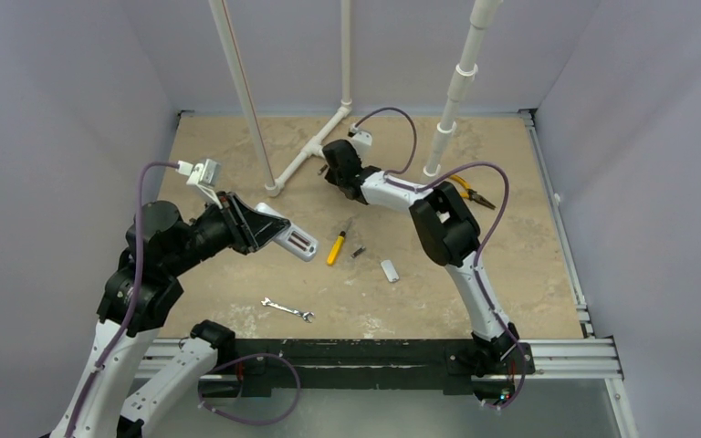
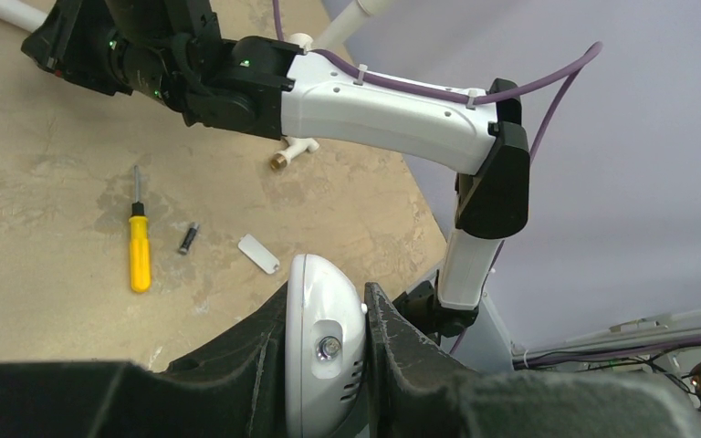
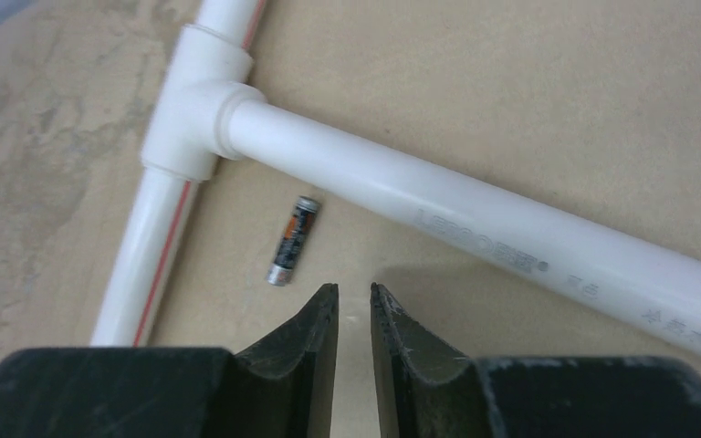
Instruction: Load the batteries into the remote control
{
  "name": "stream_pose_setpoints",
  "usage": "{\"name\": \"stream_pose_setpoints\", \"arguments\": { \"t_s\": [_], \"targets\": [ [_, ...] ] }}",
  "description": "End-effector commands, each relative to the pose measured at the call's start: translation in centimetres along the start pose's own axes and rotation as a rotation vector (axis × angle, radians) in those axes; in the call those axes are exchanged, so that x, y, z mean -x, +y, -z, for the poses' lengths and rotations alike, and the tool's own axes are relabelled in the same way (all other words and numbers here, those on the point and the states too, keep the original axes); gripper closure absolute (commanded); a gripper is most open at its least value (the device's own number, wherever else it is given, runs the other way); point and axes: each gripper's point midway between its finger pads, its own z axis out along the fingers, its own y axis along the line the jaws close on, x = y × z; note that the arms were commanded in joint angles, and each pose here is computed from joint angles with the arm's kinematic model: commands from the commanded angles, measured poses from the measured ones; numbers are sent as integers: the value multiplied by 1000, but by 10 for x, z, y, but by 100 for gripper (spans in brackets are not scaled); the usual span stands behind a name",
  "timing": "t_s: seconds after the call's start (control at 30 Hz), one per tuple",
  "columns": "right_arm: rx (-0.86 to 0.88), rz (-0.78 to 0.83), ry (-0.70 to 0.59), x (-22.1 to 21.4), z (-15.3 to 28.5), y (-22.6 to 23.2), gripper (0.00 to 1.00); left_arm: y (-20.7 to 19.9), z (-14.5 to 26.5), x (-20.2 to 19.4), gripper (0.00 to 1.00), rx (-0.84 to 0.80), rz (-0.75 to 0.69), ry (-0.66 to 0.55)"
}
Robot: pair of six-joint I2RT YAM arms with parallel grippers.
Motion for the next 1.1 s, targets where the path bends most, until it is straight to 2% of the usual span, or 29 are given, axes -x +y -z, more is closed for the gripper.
{"name": "stream_pose_setpoints", "arguments": {
  "t_s": [0.0,0.07,0.13,0.23,0.63,0.9,1.07],
  "targets": [
    [256,-40,-112,49,27,68,80,-13,1,16,100,-46,-41,-49],
    [259,-51,-60,41,22,74,73,-14,1,17,100,-47,-43,-50],
    [236,-55,-48,39,16,74,62,-15,2,18,100,-49,-46,-52],
    [191,-71,-34,33,10,66,55,-14,2,17,100,-46,-47,-49],
    [-7,12,-1,15,-15,37,55,-10,4,17,100,-21,-62,-57],
    [-28,72,38,0,-31,35,55,-7,6,16,100,-6,-61,-60],
    [-51,118,62,-11,-35,25,59,-6,9,15,100,-2,-58,-66]
  ]
}}
